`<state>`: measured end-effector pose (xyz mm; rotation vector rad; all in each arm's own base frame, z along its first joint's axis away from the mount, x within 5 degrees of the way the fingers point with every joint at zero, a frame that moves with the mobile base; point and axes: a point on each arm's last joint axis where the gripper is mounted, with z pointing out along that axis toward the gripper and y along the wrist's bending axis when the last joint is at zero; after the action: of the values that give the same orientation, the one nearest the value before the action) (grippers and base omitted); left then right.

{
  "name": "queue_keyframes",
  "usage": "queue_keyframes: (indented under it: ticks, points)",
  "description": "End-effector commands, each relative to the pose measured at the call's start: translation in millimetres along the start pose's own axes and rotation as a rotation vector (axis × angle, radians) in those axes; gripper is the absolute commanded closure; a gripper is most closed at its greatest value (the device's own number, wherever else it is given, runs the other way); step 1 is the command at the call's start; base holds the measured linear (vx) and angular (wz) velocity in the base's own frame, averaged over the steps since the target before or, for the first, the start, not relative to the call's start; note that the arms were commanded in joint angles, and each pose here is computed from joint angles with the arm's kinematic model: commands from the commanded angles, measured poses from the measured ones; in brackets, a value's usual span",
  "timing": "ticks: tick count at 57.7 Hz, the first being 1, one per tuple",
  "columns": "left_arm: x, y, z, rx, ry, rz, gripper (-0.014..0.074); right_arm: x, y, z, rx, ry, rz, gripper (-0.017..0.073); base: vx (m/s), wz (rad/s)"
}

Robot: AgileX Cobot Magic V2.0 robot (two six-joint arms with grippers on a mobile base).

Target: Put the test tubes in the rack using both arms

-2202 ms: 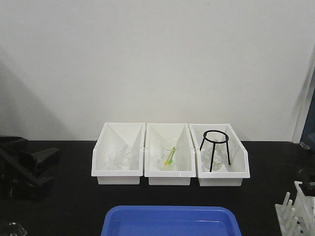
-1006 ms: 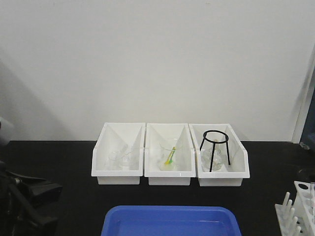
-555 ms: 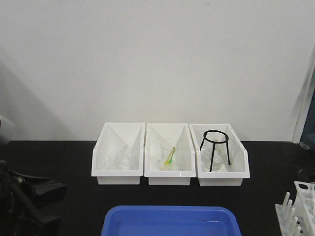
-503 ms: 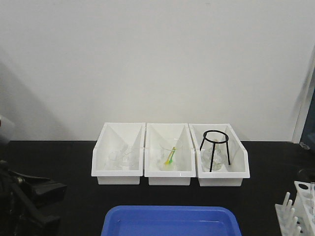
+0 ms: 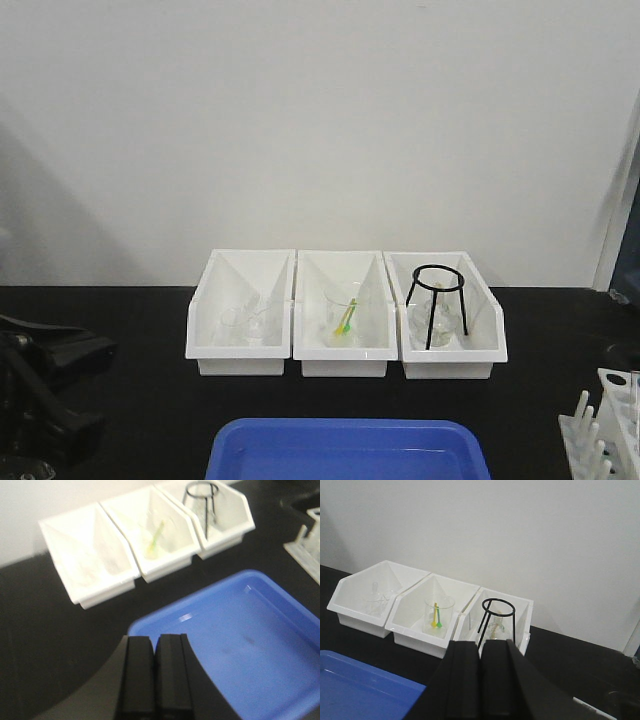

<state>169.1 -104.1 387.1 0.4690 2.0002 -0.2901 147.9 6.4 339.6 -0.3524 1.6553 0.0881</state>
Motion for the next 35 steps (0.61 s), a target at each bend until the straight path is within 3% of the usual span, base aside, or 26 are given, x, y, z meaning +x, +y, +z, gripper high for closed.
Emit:
queue_keyframes:
  ticks: [1, 9, 11, 14, 21, 26, 35]
  points:
    - [-3, 12.6, -11, -0.017, -0.193, -0.007, 0.0614, -12, -2.5, -3, 0.023, -0.047, 0.008, 0.0567, 0.0, 0.0]
    - [46, 33.6, -15, -0.092, -0.349, -0.048, 0.0614, -12, -2.5, -3, 0.023, -0.047, 0.008, 0.0567, 0.0, 0.0]
    - [65, 37.2, -18, -0.116, -0.385, -0.067, 0.0614, -12, -2.5, -3, 0.023, -0.047, 0.008, 0.0567, 0.0, 0.0]
    - [101, 42.2, -22, -0.176, -0.411, -0.054, 0.0614, -12, -2.5, -3, 0.023, -0.047, 0.008, 0.0567, 0.0, 0.0]
    - [161, 43.4, -27, -0.257, -0.4, 0.012, 0.0614, -12, -2.5, -3, 0.023, -0.047, 0.008, 0.0567, 0.0, 0.0]
    - [200, 42.6, -30, -0.304, -0.404, -0.004, 0.0614, -12, -2.5, -3, 0.023, -0.047, 0.008, 0.0567, 0.0, 0.0]
    - [234, 39.8, -35, -0.353, -0.475, -0.013, 0.0614, -12, -2.6, -3, 0.024, -0.047, 0.008, 0.0567, 0.0, 0.0]
